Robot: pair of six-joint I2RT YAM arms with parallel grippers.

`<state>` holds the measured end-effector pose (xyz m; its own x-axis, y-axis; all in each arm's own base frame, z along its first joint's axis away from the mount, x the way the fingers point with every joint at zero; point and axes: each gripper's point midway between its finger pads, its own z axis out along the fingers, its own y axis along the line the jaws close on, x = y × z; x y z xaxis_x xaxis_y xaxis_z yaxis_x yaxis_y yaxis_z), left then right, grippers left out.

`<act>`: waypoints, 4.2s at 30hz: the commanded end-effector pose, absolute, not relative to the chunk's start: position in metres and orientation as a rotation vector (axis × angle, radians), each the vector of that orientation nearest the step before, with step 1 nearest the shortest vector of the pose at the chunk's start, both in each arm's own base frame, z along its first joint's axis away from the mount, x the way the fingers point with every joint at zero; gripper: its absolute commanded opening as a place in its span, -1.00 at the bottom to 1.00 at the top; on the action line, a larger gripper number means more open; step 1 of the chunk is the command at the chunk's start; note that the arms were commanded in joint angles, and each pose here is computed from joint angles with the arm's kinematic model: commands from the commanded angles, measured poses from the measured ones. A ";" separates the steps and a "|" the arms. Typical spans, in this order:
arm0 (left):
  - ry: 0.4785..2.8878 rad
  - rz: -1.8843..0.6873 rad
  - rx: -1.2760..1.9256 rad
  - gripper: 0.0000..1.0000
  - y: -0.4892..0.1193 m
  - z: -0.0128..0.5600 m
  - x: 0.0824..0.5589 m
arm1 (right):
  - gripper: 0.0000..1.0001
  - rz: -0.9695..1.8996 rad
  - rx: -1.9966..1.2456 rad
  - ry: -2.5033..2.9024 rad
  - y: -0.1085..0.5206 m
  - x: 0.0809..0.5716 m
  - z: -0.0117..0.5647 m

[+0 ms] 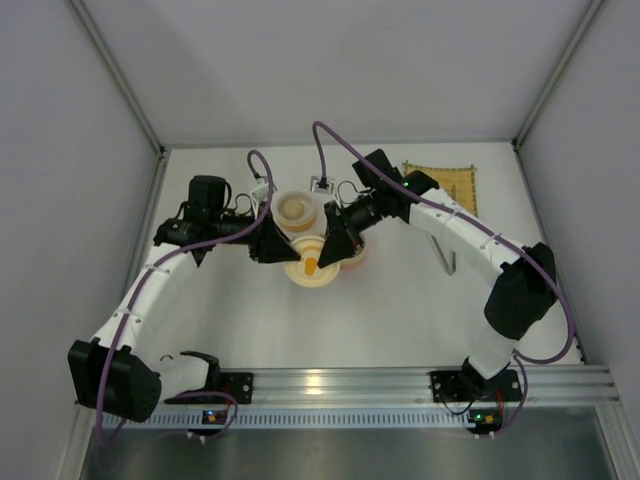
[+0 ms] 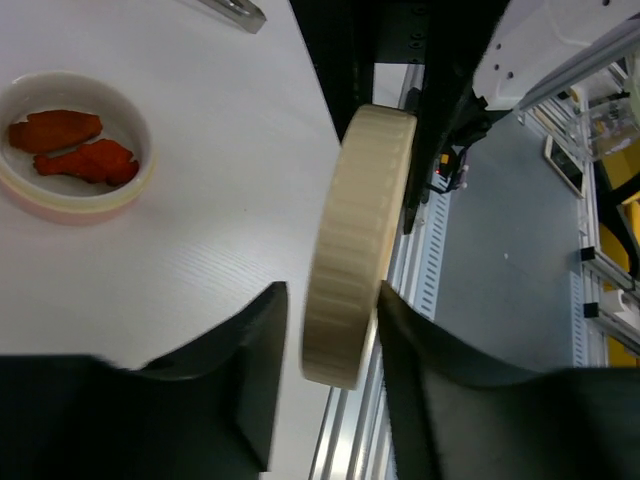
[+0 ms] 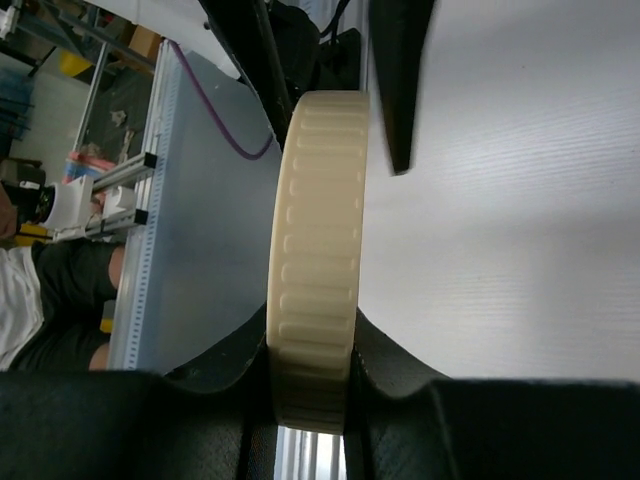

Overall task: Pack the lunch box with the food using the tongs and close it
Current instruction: Pick up the box lid from the center of the board.

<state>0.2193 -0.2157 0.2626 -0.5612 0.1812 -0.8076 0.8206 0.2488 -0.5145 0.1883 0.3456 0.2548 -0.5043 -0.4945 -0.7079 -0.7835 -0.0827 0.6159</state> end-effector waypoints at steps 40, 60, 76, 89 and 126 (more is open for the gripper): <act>1.877 -1.262 0.638 0.36 -0.210 0.275 0.232 | -1.00 1.760 -1.094 1.855 0.319 0.227 0.297; 1.778 -1.229 1.232 0.72 -0.205 0.294 0.195 | -1.00 1.716 -1.144 2.059 0.321 0.205 0.251; 1.675 -1.000 1.275 0.31 -0.207 0.287 0.201 | -1.00 1.737 -1.124 2.180 0.343 0.202 0.224; 1.607 -0.992 1.371 0.32 -0.215 0.279 0.192 | -1.00 1.706 -1.176 2.190 0.358 0.204 0.223; 1.707 -0.822 1.437 0.39 -0.213 0.243 0.208 | -1.00 1.869 -1.202 2.093 0.373 0.175 0.254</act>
